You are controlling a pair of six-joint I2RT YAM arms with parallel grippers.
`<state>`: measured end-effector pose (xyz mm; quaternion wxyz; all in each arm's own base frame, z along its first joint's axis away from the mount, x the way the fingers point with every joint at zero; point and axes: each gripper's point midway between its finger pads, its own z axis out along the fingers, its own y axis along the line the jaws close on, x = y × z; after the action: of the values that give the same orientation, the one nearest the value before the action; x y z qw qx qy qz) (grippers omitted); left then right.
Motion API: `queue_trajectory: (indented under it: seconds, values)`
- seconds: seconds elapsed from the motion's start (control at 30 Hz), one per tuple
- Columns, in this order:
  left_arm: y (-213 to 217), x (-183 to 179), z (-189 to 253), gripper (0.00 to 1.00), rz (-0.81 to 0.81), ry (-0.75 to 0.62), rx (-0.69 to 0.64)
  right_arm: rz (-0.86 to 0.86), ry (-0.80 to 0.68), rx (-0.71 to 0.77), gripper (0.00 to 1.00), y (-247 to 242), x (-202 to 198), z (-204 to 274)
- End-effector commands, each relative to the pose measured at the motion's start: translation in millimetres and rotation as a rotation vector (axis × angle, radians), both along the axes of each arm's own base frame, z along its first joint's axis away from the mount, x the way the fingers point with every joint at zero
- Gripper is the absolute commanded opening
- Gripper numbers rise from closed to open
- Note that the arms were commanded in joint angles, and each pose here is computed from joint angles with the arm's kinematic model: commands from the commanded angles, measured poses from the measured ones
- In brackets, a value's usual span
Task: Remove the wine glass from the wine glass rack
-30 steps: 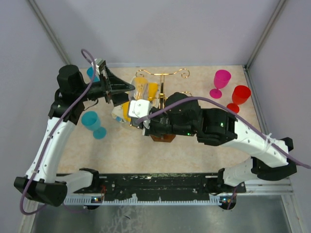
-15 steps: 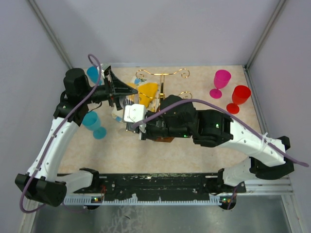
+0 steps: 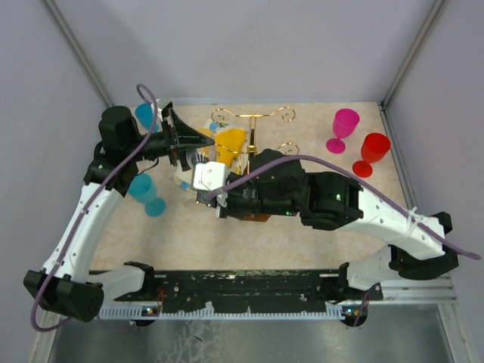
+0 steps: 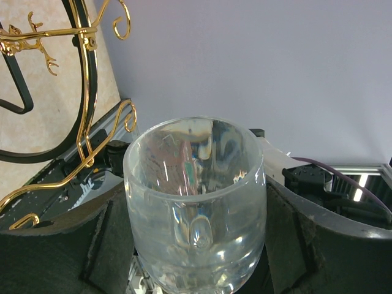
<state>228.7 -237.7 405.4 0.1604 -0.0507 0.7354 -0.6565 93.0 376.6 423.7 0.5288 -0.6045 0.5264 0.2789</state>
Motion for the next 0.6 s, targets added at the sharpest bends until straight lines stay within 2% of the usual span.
queue_trajectory:
  seconds: [0.0, 0.03, 0.07, 0.13, 0.2, 0.43, 0.57]
  values:
    - [0, -4, 16, 0.6, -0.008, -0.074, -0.016, -0.06, -0.045, 0.167, 0.24, -13, 6, 45]
    - [0, -4, 17, 0.59, -0.006, -0.082, -0.011, -0.07, -0.041, 0.175, 0.4, -15, 7, 45]
    - [0, -3, 18, 0.59, -0.001, -0.094, -0.002, -0.075, -0.037, 0.182, 0.5, -18, 7, 47]
    - [1, 0, 18, 0.59, 0.008, -0.109, 0.024, -0.099, -0.032, 0.186, 0.79, -23, 10, 49]
    - [2, 2, 21, 0.59, 0.017, -0.134, 0.046, -0.13, -0.027, 0.189, 0.98, -31, 13, 52]
    - [17, 19, 26, 0.57, 0.098, -0.221, 0.116, -0.218, -0.032, 0.254, 0.99, -64, 21, 63]
    - [47, 43, 18, 0.57, 0.238, -0.266, 0.236, -0.271, -0.03, 0.288, 0.99, -84, 26, 66]
